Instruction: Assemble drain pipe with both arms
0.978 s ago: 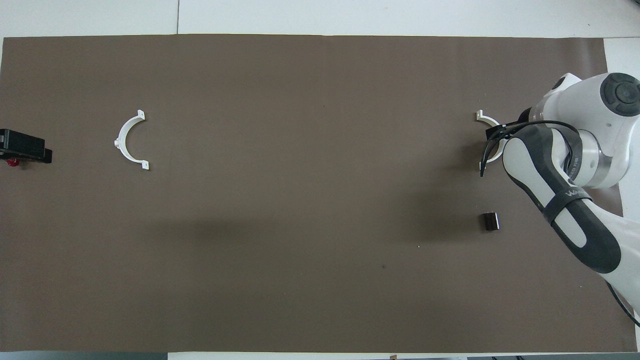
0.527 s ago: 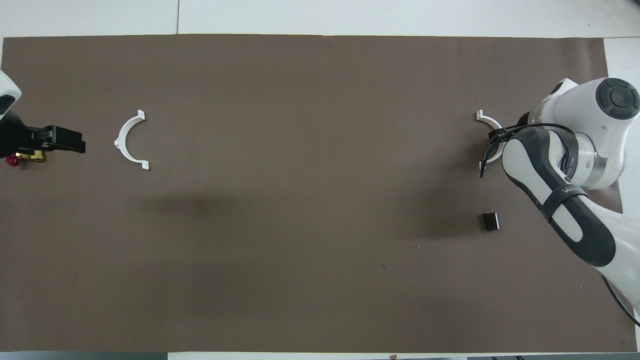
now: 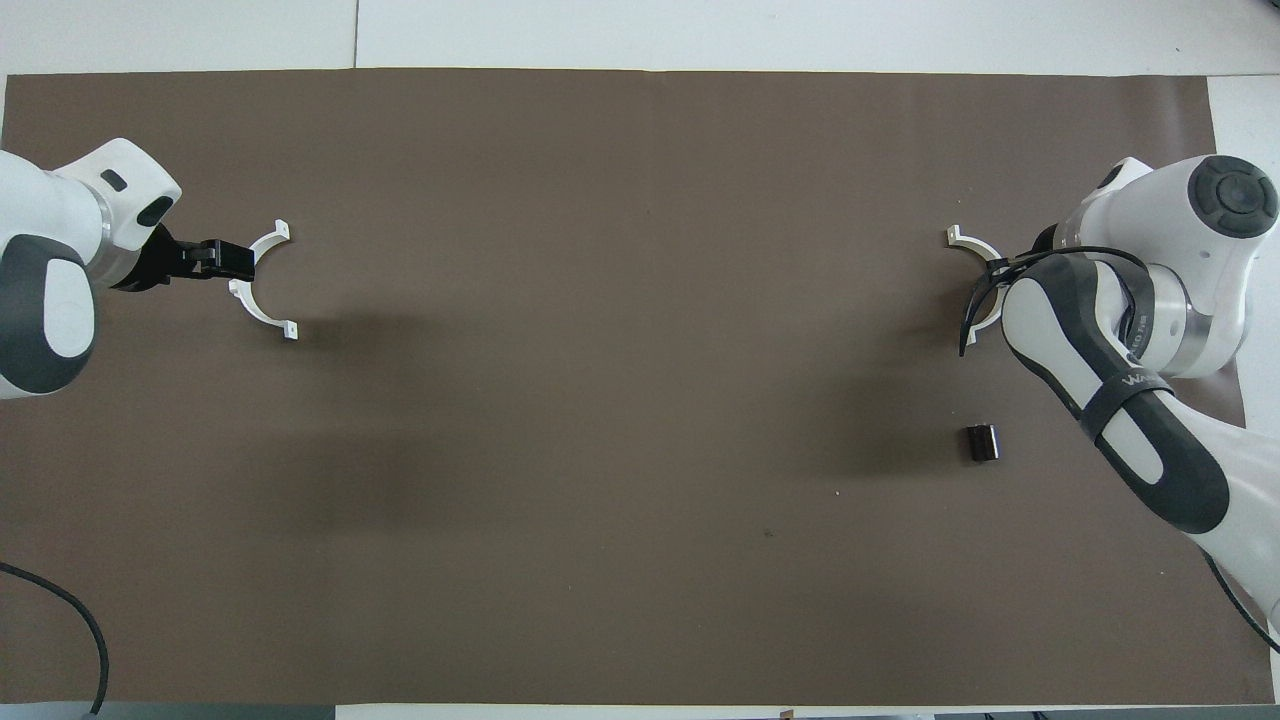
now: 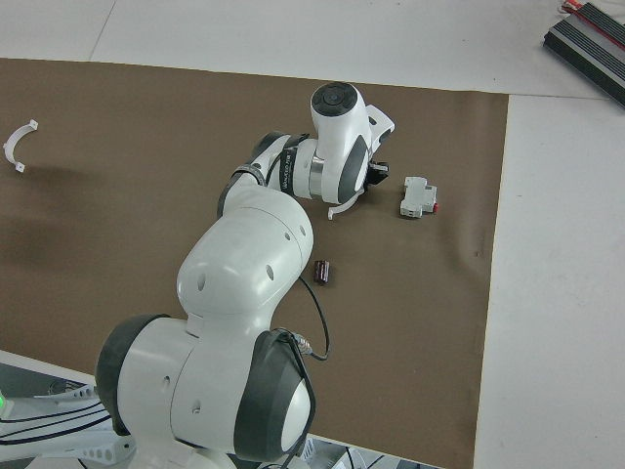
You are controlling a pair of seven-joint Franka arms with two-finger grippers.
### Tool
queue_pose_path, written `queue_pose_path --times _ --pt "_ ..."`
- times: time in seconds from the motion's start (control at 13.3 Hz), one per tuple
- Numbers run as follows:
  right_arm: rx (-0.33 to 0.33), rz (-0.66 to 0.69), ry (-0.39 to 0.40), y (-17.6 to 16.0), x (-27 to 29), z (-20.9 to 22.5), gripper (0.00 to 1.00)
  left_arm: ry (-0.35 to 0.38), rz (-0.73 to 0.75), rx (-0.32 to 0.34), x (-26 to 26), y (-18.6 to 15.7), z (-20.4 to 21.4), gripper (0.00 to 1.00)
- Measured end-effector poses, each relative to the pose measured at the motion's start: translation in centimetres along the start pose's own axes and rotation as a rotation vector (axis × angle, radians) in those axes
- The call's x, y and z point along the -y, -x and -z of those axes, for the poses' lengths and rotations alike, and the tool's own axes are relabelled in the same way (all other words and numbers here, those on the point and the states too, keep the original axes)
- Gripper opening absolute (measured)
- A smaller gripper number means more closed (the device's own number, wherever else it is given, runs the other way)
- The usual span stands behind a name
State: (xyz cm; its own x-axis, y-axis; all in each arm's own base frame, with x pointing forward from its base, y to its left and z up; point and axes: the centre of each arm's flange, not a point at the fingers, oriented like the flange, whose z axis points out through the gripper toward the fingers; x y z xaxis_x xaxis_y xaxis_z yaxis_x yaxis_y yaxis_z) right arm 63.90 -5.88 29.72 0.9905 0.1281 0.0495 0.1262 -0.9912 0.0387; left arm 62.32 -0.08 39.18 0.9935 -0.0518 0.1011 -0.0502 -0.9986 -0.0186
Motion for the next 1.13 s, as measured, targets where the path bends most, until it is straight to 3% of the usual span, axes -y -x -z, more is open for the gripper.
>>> queue_pose_path --times 0.15,0.3,0.53,0.75,1.13 --pt "0.026 0.019 -0.011 -1.7 1.9 2.6 0.20 -0.002 -0.001 -0.009 -0.1 0.0 -3.3 0.99" --pt "0.036 -0.008 -0.019 -4.2 7.7 6.7 0.20 -0.003 -0.001 0.001 -0.1 0.2 -5.5 0.97" --pt "0.011 -0.104 -0.031 -4.8 24.0 9.1 0.20 -0.008 0.005 -0.023 0.3 0.4 -7.6 0.95" --pt "-0.005 -0.127 -0.043 -2.3 36.7 7.0 0.20 -0.012 0.015 -0.038 1.0 0.4 -9.1 0.92" --pt "-0.006 -0.130 -0.040 -1.2 37.3 1.9 0.20 -0.015 0.036 -0.041 2.4 0.5 -9.2 0.88"
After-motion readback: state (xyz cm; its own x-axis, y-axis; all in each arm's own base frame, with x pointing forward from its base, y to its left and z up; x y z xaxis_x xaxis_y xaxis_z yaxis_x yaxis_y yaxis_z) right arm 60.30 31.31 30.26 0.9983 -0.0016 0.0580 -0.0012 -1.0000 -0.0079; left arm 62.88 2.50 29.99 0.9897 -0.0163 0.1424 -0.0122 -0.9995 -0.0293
